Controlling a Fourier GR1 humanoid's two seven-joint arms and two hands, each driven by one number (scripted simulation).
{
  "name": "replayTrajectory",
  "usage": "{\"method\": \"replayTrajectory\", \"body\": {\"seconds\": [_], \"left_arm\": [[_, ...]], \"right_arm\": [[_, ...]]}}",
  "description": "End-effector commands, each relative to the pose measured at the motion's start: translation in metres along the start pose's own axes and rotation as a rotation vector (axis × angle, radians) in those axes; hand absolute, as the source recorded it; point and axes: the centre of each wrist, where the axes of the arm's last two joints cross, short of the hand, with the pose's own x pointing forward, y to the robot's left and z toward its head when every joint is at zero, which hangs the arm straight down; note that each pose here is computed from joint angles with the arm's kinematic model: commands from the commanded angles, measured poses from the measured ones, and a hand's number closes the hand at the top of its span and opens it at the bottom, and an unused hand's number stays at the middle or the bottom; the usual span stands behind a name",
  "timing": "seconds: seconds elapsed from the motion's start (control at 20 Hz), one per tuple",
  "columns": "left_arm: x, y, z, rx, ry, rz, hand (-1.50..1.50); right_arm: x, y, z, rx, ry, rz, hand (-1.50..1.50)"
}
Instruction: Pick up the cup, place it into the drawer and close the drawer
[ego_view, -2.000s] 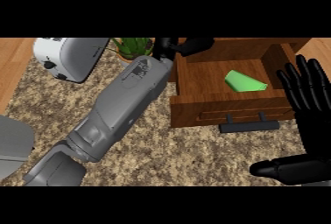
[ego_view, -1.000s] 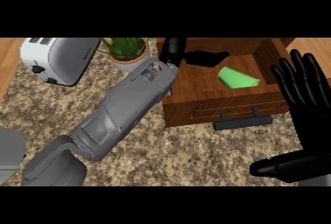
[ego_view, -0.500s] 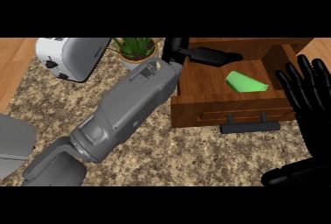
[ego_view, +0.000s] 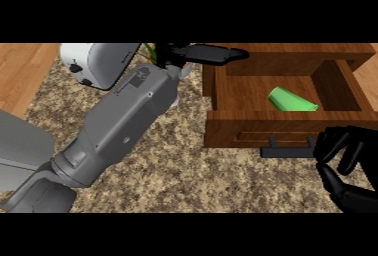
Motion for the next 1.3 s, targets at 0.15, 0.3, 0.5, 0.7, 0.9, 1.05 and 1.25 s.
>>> {"method": "replayTrajectory", "body": {"seconds": [0.15,0.3,0.5,0.7,0.9,1.05,1.25], "left_arm": [[-0.005,0.065,0.038,0.091,0.036,0.031,-1.50],[-0.011,0.085,0.076,0.099,0.044,0.034,-1.50],[0.012,0.127,0.102,0.116,0.051,0.017,-1.50],[0.025,0.163,0.129,0.131,0.052,0.040,-1.50],[0.021,0.169,0.145,0.140,0.059,0.051,-1.50],[0.029,0.191,0.155,0.128,0.061,0.052,-1.50],[0.028,0.214,0.173,0.156,0.071,0.051,-1.50]], "right_arm": [[0.004,0.003,0.004,0.081,0.107,0.173,1.50],[-0.006,-0.006,-0.003,0.075,0.124,0.224,1.50],[-0.006,0.020,-0.002,0.064,0.161,0.225,1.50],[-0.037,0.010,-0.007,0.089,0.201,0.326,1.50],[-0.033,0.017,-0.009,0.260,0.183,0.593,1.50],[-0.063,0.027,-0.016,0.281,0.197,0.688,1.50],[-0.092,0.027,-0.021,0.315,0.215,0.764,1.50]]}}
